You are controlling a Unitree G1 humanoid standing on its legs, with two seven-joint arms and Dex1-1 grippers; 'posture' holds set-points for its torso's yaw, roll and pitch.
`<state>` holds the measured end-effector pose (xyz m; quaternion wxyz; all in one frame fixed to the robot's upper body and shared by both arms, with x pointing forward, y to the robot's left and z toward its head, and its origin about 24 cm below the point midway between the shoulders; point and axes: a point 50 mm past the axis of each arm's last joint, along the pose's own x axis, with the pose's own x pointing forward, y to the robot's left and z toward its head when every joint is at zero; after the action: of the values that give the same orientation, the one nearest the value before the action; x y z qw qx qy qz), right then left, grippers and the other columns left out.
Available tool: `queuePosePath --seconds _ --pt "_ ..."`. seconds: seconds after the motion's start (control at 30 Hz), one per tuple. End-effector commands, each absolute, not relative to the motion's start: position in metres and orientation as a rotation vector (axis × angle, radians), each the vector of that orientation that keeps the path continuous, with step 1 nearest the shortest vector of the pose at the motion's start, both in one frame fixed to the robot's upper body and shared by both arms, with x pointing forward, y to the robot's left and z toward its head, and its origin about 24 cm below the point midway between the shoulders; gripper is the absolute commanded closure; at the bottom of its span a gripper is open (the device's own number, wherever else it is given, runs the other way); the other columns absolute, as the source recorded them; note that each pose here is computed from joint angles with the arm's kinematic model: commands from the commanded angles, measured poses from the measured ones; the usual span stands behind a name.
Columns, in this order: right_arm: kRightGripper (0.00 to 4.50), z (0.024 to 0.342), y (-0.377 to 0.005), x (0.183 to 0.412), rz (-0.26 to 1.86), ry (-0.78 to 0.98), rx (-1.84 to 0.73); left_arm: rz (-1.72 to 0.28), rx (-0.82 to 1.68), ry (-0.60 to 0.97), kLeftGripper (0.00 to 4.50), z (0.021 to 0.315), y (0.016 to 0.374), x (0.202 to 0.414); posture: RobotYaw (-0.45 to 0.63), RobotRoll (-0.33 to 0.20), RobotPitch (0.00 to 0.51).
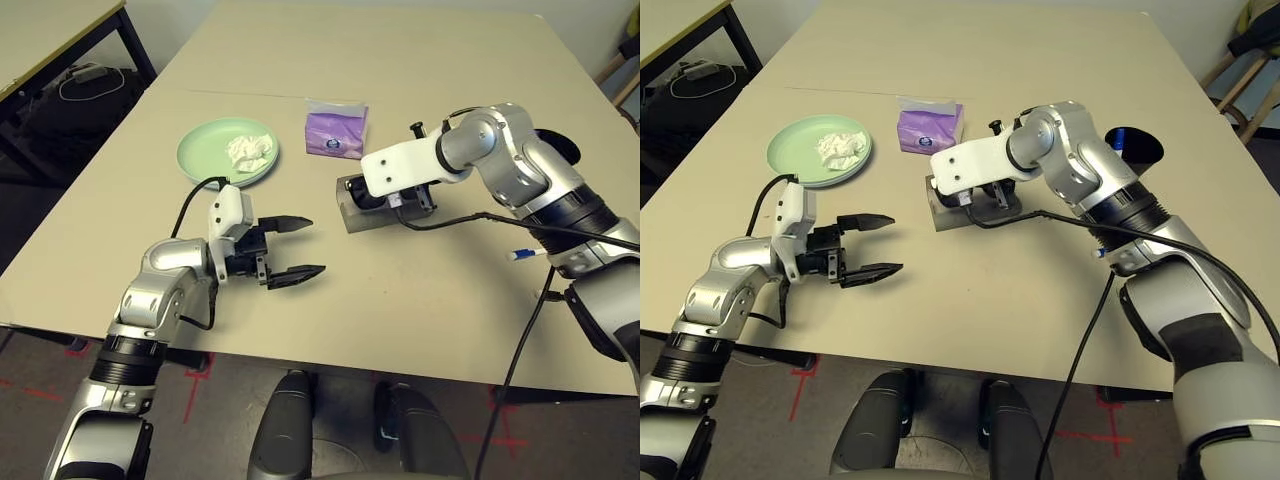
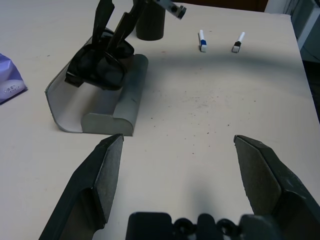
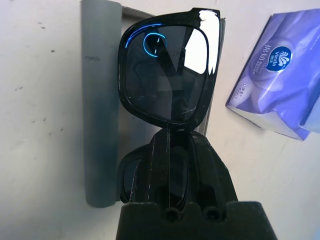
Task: Organize and tidy the items on the table.
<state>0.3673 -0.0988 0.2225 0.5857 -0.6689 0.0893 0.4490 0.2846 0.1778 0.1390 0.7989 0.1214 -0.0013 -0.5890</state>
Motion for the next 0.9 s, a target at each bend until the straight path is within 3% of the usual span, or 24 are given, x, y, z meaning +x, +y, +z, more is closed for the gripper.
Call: queuePosePath --seconds 0.03,0.9 --pt "4.15 0.223 -0.096 0.371 1.010 0.207 -1.565 -1.265 0.282 -0.002 0.00 0.142 0.178 0.282 0.29 0.000 0.106" --pt "4.15 0.196 -0.101 0.382 0.936 0.276 -1.554 -1.235 0.274 0.004 0.00 0.142 0.178 0.278 0.29 0.000 0.122"
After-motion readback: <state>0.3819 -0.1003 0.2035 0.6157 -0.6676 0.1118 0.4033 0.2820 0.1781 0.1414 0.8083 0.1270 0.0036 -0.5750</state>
